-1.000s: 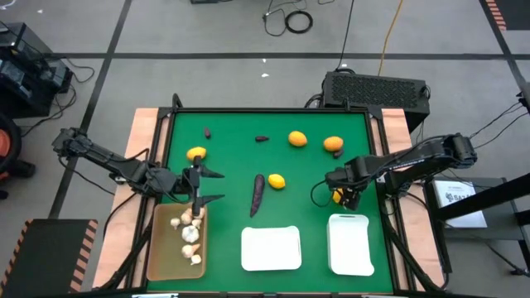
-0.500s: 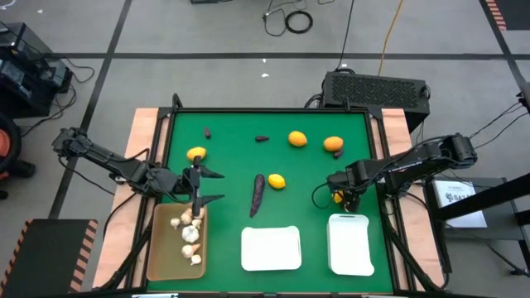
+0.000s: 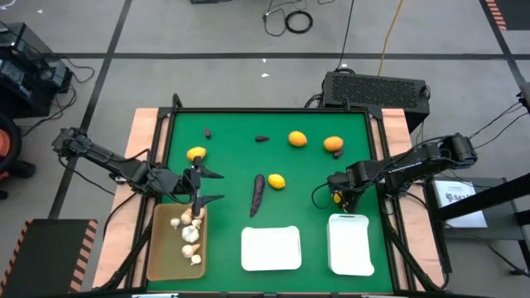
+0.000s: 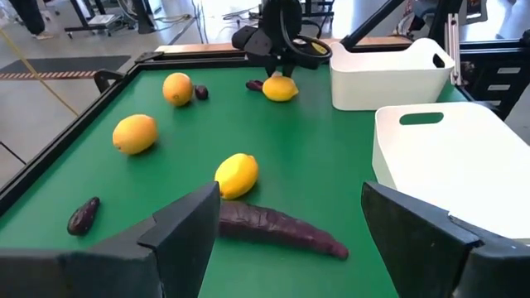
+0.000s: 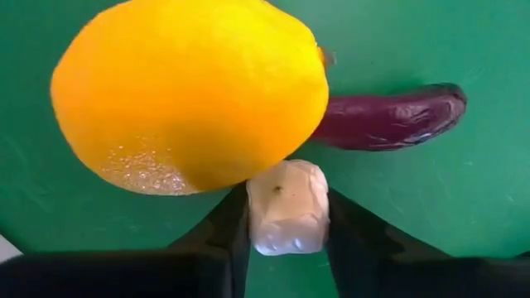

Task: Sort produce into baskets
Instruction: Put the garlic into the orange bin

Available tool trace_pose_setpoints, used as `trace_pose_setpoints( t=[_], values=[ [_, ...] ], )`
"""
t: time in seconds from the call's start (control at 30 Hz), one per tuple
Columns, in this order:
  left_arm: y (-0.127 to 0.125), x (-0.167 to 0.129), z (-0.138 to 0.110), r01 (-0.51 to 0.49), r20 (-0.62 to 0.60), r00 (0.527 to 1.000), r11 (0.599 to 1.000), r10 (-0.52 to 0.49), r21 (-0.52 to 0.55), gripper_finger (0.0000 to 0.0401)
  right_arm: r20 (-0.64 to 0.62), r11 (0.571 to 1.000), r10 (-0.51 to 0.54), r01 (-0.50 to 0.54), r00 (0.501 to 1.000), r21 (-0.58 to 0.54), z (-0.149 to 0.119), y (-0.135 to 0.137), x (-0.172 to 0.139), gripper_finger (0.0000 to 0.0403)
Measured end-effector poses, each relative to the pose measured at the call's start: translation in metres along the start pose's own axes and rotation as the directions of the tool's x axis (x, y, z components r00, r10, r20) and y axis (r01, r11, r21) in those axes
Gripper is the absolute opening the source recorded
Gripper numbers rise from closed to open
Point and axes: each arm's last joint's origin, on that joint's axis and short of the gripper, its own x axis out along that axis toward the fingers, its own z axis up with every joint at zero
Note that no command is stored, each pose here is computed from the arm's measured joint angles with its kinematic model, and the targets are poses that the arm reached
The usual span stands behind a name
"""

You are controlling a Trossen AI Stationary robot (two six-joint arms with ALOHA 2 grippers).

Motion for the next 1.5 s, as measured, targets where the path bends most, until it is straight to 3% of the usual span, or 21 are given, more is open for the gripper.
trace_pose_setpoints(
  t=[0.27, 0.5, 0.67, 0.77, 0.9, 1.07, 1.23, 1.37, 1.5],
  values=[
    [0.0, 0.0, -0.003, -0.006, -0.026, 1.0, 1.0, 0.006, 0.011, 0.0299, -0.037, 1.0, -0.024, 0.025, 0.999, 0.015, 0.002, 0.001, -0.017, 0.0096],
    [0.003, -0.001, -0.013, -0.062, -0.125, 0.99, 0.998, 0.063, 0.01, 0.0299, -0.009, 1.0, -0.006, 0.006, 1.0, 0.023, 0.014, 0.007, -0.061, 0.0099],
    [0.01, -0.004, -0.024, -0.236, -0.204, 0.95, 0.971, 0.236, 0.027, 0.0299, 0.155, 0.998, 0.041, -0.047, 0.987, 0.038, 0.03, 0.015, -0.108, 0.01],
    [0.014, -0.006, -0.029, -0.365, -0.216, 0.906, 0.93, 0.365, 0.039, 0.0299, 0.335, 0.994, 0.086, -0.103, 0.938, 0.034, 0.043, 0.021, -0.135, 0.01],
    [0.017, -0.007, -0.036, -0.447, -0.213, 0.869, 0.893, 0.446, 0.047, 0.0299, 0.587, 0.976, 0.215, -0.2, 0.78, -0.09, 0.066, 0.034, -0.161, 0.01],
    [0.023, -0.003, -0.053, -0.494, -0.22, 0.841, 0.868, 0.494, 0.061, 0.0299, 0.812, 0.928, 0.37, -0.22, 0.452, -0.3, 0.098, 0.056, -0.179, 0.01],
    [0.04, 0.002, -0.066, -0.557, -0.268, 0.794, 0.83, 0.545, 0.039, 0.0299, 0.853, 0.884, 0.467, -0.139, 0.234, -0.446, 0.136, 0.085, -0.173, 0.01],
    [0.056, 0.007, -0.071, -0.545, -0.283, 0.806, 0.839, 0.52, -0.009, 0.0299, 0.82, 0.823, 0.566, -0.12, 0.086, -0.555, 0.169, 0.112, -0.148, 0.01],
    [0.07, 0.008, -0.072, -0.566, -0.303, 0.793, 0.823, 0.529, -0.047, 0.0299, 0.78, 0.773, 0.626, -0.114, -0.022, -0.624, 0.198, 0.136, -0.122, 0.01]
  ],
)
